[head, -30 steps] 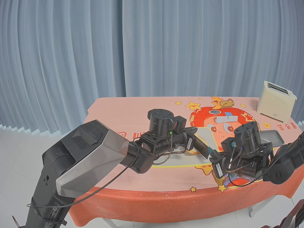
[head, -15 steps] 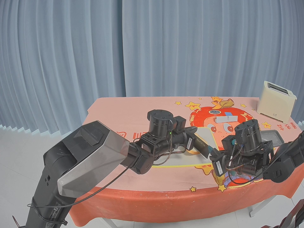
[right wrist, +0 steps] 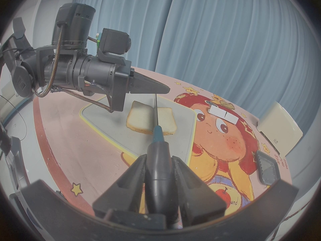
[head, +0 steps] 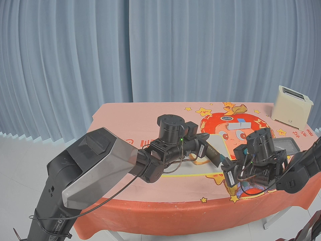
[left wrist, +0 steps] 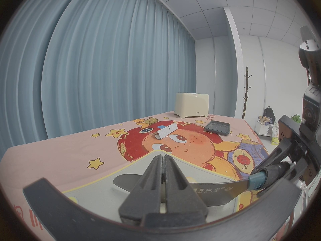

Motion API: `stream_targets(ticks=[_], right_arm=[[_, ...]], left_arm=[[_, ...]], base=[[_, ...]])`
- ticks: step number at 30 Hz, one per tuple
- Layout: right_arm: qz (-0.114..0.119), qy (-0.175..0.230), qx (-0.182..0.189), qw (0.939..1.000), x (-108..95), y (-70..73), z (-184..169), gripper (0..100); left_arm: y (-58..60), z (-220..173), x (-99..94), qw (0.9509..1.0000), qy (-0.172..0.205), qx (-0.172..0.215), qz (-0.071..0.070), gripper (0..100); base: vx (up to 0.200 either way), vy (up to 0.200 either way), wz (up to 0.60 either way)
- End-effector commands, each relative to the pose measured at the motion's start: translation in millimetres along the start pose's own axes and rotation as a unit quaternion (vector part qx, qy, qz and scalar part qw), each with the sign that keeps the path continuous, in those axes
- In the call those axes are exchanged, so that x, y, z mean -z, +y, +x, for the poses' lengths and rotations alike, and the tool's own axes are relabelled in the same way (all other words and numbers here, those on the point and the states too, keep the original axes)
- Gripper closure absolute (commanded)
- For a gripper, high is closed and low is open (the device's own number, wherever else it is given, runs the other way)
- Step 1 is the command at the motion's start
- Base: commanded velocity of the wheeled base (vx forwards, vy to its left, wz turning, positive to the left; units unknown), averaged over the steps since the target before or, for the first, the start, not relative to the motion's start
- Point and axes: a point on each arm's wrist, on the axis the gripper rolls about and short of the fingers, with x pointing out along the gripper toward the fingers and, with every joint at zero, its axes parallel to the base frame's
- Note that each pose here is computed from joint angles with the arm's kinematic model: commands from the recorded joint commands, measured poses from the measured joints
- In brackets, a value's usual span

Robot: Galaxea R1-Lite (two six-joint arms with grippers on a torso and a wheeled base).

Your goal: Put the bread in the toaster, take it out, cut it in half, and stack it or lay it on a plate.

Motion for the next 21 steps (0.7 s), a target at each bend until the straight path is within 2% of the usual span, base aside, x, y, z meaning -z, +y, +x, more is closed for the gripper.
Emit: stream_targets(ticks=[1,7,13,21], right_arm=[[0.001,-0.006,-0.001,1.0000,-2.4,0.2,-0.9,100],[0.011,-0.035,0.001,0.9993,-9.8,-0.9,-2.2,100],[0.011,-0.037,0.001,0.9993,-10.5,-0.8,-1.8,100],[0.003,-0.005,0.002,1.0000,0.4,0.4,7.2,100]], left_arm=[[-0.2,0.3,1.9,1.0000,0.000,0.000,0.000,100],[0.7,0.8,9.1,1.0000,0.010,-0.001,-0.002,100],[1.0,2.0,13.7,0.9999,0.014,-0.001,-0.004,100],[-0.6,2.3,7.6,1.0000,0.006,0.000,-0.002,100]], base=[[0.000,0.000,0.00],[0.000,0.000,0.00],[0.000,0.000,0.00],[0.000,0.000,0.00]])
